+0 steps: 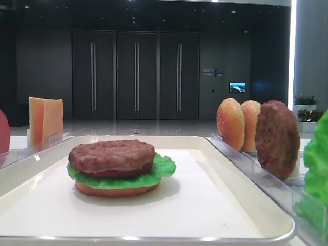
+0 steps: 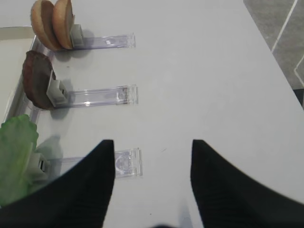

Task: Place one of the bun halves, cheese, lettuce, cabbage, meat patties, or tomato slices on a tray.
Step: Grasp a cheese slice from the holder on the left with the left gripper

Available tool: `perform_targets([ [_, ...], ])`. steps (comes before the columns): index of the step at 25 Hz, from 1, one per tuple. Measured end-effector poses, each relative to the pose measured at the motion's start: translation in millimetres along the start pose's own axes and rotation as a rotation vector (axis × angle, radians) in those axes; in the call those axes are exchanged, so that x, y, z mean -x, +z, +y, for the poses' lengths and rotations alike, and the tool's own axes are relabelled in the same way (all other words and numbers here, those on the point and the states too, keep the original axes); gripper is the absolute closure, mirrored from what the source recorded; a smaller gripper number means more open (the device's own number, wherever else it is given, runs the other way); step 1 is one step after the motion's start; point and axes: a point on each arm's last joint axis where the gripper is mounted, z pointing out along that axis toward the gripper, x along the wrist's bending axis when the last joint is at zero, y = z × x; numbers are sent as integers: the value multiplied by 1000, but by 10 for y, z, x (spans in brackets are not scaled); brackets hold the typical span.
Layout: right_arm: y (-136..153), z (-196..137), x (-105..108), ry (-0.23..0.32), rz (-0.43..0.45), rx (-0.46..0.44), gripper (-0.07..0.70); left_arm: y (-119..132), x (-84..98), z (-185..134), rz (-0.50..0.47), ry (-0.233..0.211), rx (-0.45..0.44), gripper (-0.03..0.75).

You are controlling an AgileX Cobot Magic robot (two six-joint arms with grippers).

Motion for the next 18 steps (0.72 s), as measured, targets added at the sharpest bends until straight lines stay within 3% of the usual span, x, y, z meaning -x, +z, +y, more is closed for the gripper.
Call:
perform_targets([
  [4, 0, 0, 0, 0, 0, 0, 281, 311, 194, 431, -21, 25, -42, 384],
  [8, 0, 0, 0, 0, 0, 0, 282, 388, 579, 691, -60, 53, 19, 384],
  [13, 0, 0, 0, 0, 0, 0, 282, 358, 1062, 638, -113, 33, 25, 386],
  [15, 0, 0, 0, 0, 0, 0, 282, 356, 1172, 597, -124, 29, 16, 389],
  [18, 0, 1, 0, 0, 0, 1, 282, 355, 1199, 585, -126, 8, 10, 390],
])
